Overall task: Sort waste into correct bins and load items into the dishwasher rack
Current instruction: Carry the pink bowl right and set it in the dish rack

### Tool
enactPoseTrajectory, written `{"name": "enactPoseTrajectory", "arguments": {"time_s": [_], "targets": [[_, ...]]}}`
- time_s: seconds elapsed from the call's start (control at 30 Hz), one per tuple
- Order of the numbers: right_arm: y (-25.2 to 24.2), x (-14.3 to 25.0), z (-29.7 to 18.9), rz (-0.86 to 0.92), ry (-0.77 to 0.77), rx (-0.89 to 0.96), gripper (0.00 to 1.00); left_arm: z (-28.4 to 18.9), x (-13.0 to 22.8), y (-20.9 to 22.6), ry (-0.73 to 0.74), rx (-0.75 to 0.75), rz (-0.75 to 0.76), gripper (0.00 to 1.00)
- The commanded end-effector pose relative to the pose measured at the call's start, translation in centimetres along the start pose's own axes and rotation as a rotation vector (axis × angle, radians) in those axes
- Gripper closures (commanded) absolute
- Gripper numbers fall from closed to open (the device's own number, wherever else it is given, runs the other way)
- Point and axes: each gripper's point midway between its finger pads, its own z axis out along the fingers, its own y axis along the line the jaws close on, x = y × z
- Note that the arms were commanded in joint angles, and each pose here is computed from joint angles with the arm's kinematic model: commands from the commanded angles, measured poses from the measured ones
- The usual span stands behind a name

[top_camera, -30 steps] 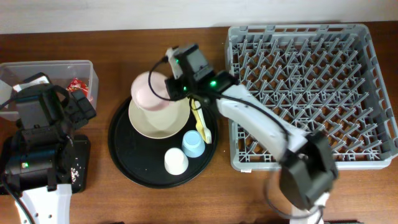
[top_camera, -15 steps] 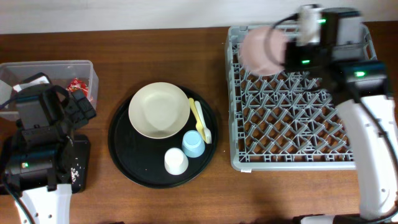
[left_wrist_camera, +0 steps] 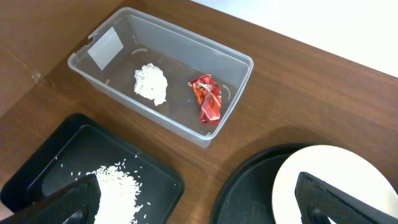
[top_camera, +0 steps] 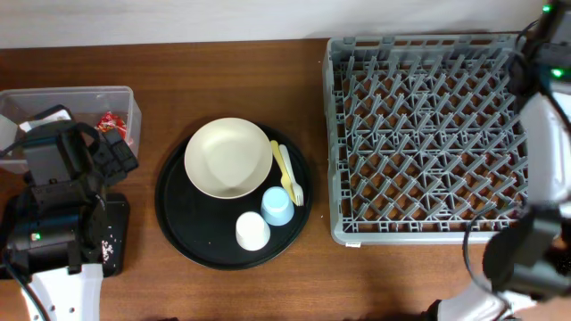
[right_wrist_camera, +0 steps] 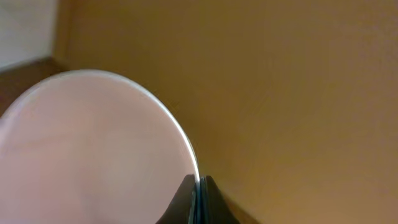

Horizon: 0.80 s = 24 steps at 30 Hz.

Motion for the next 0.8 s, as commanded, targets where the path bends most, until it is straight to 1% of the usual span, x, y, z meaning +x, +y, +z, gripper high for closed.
{"name": "enactPoseTrajectory", "arguments": {"time_s": [0.0, 0.07, 0.17, 0.27, 0.37, 0.53, 0.67, 0.7, 0.77], "targets": [[1.2, 1.1, 2.1, -0.140, 0.025, 0.160, 0.96, -0.2, -0.2, 0.4, -0.010, -0.013, -0.008, 0.01], [3.1, 1.6, 2.9, -0.153, 0.019, 0.155, 0.96, -0.2, -0.2, 0.4, -0.010, -0.013, -0.008, 0.01], [7.1, 3.0, 3.2, -0.221, 0.014, 0.076, 0.96, -0.2, -0.2, 0.4, -0.010, -0.013, -0.008, 0.01], [10.8, 4.2, 2.3, -0.302, 0.003, 0.011, 0.96, -0.2, -0.2, 0.4, -0.010, -0.013, -0.008, 0.01], [14.1, 5.7, 0.5, -0.390, -0.015, -0.053, 0.96, -0.2, -0.2, 0.4, -0.010, -0.013, -0.008, 0.01], [15.5, 8.0, 0.3, -0.451, -0.001, -0.094, 0.96, -0.2, -0.2, 0.4, -0.010, -0.013, -0.008, 0.01], [16.0, 7.0, 0.0, -0.561, -0.045, -0.102, 0.96, -0.2, -0.2, 0.4, -0.010, -0.013, -0.008, 0.01], [16.9, 6.9, -0.4, -0.605, -0.068, -0.145, 0.96, -0.2, -0.2, 0.4, -0.010, -0.013, -0.008, 0.01], [17.3, 6.3, -0.7, -0.635, -0.092, -0.152, 0.96, -0.2, -0.2, 0.4, -0.010, -0.013, -0.008, 0.01]]}}
